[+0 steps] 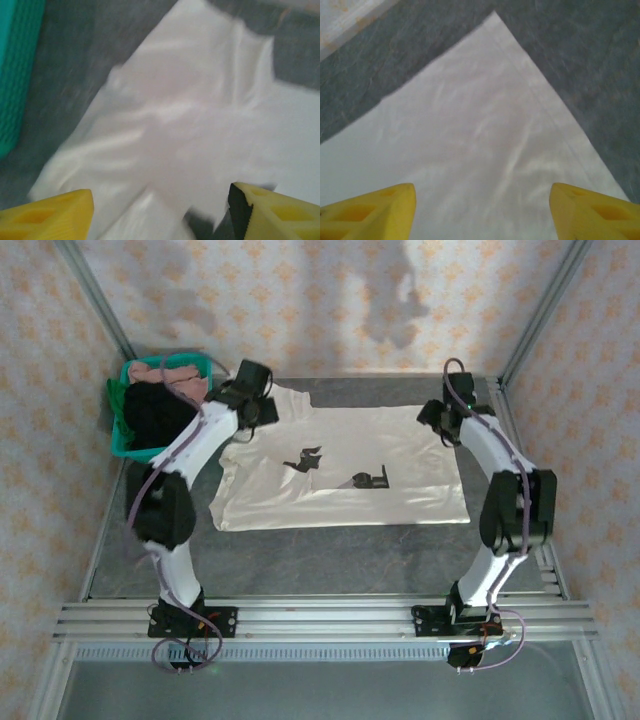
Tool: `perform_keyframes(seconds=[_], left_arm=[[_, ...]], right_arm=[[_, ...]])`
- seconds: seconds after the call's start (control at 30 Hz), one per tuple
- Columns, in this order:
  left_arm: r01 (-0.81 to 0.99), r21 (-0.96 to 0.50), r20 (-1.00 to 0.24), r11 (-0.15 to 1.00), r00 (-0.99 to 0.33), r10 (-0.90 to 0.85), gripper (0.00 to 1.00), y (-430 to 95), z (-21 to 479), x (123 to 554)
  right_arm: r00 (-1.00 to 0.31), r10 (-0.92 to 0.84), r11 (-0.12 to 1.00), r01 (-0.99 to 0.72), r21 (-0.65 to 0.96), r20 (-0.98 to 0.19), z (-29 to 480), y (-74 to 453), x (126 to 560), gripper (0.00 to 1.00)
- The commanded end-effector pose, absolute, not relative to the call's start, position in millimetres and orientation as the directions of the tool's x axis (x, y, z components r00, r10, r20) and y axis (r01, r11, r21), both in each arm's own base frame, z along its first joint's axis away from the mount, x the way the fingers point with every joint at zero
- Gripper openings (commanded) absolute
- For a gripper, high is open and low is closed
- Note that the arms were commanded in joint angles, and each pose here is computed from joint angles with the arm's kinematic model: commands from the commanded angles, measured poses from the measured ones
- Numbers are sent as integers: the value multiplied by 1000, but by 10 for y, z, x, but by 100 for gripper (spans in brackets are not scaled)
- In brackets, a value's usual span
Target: Fold and stack the t-shirts
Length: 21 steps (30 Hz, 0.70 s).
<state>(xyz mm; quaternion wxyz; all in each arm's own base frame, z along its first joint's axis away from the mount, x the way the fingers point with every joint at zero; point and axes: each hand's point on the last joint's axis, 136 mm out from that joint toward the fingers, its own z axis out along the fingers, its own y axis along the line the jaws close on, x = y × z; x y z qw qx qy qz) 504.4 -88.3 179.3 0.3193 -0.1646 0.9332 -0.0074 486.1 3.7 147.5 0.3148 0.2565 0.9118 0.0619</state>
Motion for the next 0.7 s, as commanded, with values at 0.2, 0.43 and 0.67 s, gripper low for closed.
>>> perform_keyframes(seconds=[0.2,0.43,0.67], left_arm=[[-346,-41,-583,937,-754,-304,71,-555,1267,6147],[-407,-181,-541,895,-719,-437,74,-403,625,6454],[-378,-236,-484,895,-753,-446,74,-459,261,6494]], right_arm=[[-770,443,887,452,97,-460,914,-345,5505,68],[-815,396,909,412,56,-423,609,-351,5872,67],[-822,402,907,419,49,-403,347,-367,6005,65]])
